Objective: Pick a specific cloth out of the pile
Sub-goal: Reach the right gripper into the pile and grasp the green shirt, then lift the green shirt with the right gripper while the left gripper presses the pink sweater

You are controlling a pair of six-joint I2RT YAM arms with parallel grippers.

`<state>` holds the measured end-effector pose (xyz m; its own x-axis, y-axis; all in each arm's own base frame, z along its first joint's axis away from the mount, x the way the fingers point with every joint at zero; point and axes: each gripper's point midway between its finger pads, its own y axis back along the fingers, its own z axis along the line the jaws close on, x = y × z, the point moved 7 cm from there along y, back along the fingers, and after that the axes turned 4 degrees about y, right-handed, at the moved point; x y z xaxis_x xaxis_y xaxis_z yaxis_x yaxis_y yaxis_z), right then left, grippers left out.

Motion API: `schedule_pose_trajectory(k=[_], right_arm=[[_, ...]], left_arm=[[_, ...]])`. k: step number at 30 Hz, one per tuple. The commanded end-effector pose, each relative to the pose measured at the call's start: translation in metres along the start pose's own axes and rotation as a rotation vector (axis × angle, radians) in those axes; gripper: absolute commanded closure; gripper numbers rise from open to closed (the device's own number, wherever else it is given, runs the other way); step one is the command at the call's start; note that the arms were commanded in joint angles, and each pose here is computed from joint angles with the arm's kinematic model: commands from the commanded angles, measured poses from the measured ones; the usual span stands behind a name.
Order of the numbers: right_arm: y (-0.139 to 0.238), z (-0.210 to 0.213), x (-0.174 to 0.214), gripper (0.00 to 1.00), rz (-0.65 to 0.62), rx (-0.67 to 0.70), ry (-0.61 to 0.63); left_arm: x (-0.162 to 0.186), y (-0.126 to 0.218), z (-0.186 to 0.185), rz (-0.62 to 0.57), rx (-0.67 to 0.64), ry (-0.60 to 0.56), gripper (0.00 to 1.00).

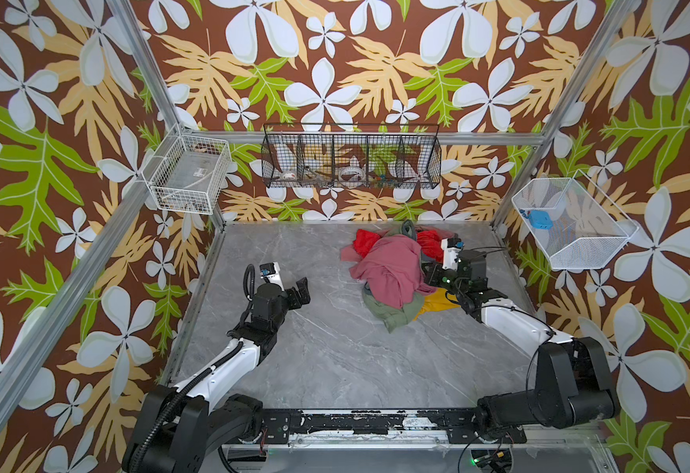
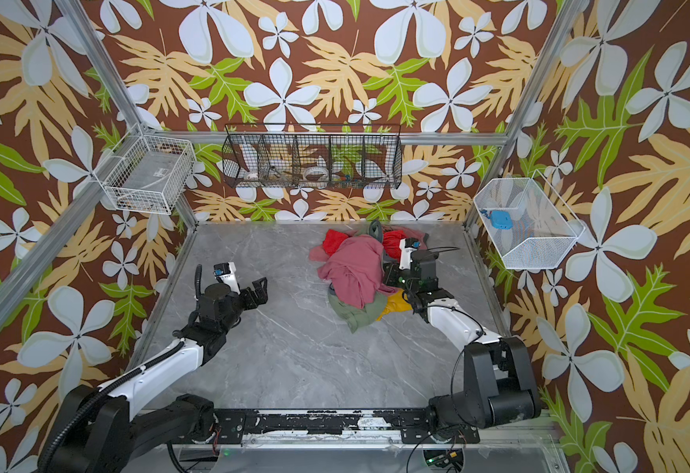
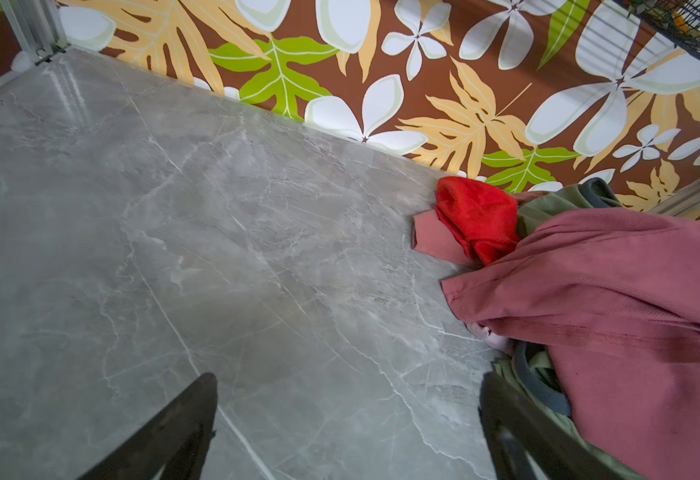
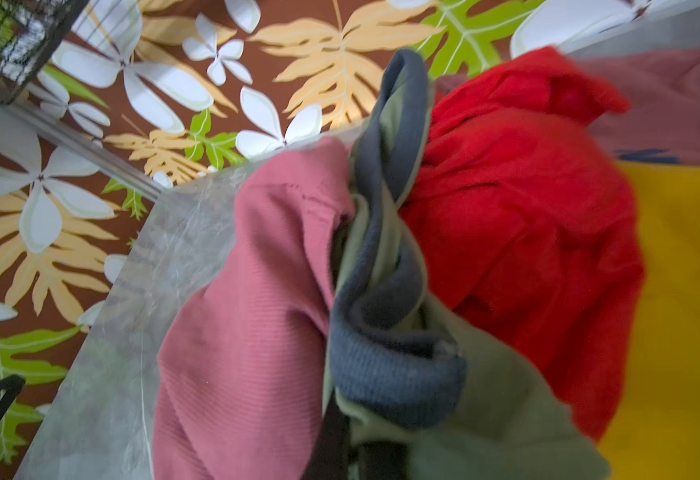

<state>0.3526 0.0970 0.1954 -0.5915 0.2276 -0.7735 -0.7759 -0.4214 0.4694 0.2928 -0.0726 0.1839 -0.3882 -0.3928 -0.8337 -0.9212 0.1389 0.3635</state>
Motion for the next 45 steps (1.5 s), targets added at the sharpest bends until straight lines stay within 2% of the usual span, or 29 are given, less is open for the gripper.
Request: schedule_pose_trajectory(k=[1, 5, 14, 19, 25, 30, 37, 45], right_arm=[[-0.005, 0.011, 0.026, 1.0, 0.086, 0.036, 0.016], [-0.005, 0.015, 0.044, 1.0, 0.113, 0.065, 0.014], [0.021, 0.016, 0.008, 1.0, -0.005, 0.203, 0.047], [0.027, 0.015, 0.004, 1.0, -0.031, 0.222, 0.046], [0.055, 0.034, -0.037, 1.0, -0.174, 0.205, 0.057], [0.079, 0.042, -0.062, 1.0, -0.283, 0.226, 0.056], [0.101, 0.057, -0.098, 1.0, -0.386, 0.203, 0.063], [0.127, 0.079, -0.133, 1.0, -0.496, 0.129, 0.032]], left_arm=[[-0.002, -0.002, -0.005, -0.018, 0.028, 0.01, 0.02], [0.0, -0.004, -0.006, -0.007, 0.036, 0.008, 0.02], [0.011, -0.019, -0.025, 0.048, 0.098, -0.013, 0.03], [0.021, -0.04, -0.071, 0.119, 0.205, -0.086, 0.04], [0.033, -0.061, -0.138, 0.192, 0.394, -0.145, 0.05], [0.046, -0.075, -0.178, 0.235, 0.484, -0.164, 0.05], [0.073, -0.108, -0.212, 0.346, 0.469, -0.213, 0.05], [0.078, -0.131, -0.224, 0.35, 0.412, -0.198, 0.05]])
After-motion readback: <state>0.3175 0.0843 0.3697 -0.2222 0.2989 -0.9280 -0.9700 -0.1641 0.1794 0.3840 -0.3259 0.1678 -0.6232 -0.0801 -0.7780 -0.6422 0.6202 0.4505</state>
